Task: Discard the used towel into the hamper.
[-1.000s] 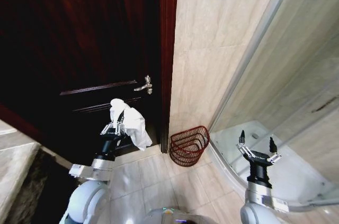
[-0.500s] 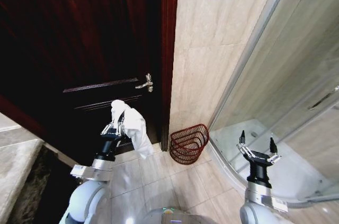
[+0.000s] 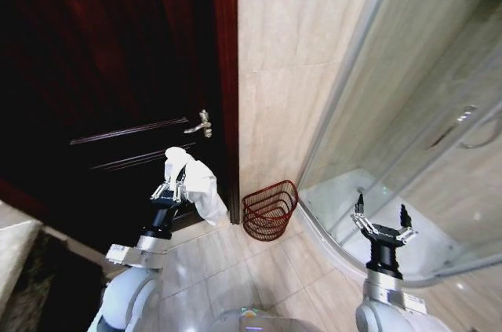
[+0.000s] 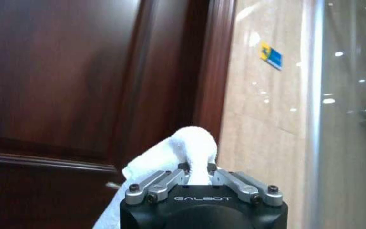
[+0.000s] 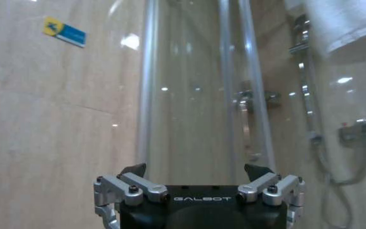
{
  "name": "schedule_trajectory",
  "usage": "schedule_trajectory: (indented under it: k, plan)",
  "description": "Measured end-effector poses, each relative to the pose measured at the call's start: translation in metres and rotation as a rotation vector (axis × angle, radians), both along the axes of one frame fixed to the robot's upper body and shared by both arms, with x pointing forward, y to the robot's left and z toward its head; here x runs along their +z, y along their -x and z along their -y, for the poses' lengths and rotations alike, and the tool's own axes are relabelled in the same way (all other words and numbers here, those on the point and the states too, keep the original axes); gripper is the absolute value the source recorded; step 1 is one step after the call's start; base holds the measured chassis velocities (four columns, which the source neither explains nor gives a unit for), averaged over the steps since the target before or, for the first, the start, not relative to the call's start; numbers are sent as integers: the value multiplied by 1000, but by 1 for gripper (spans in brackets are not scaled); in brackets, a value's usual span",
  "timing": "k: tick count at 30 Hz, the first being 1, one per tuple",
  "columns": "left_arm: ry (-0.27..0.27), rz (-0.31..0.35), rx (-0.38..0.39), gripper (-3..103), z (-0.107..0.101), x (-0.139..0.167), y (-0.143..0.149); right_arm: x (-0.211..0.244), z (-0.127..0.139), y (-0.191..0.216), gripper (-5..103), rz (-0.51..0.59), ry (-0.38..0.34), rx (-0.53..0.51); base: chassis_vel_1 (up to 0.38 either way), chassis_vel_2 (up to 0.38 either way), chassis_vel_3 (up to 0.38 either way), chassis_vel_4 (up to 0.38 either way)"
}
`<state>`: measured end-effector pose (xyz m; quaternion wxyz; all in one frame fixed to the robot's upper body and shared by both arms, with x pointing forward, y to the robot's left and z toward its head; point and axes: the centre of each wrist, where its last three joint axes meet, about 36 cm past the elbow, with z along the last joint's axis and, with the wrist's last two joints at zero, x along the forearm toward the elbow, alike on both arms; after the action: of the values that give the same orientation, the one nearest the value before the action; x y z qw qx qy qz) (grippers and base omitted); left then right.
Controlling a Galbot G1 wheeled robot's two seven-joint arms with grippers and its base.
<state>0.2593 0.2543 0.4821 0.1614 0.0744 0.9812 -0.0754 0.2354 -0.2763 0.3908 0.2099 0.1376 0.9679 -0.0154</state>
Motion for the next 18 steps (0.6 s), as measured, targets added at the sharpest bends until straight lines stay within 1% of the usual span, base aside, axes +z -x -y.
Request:
schedule_trajectory:
  k: [18]
  plan:
    - [3, -11, 1, 8, 1, -3, -2, -1, 0, 0, 100, 0, 5, 7, -116, -123, -114, -116]
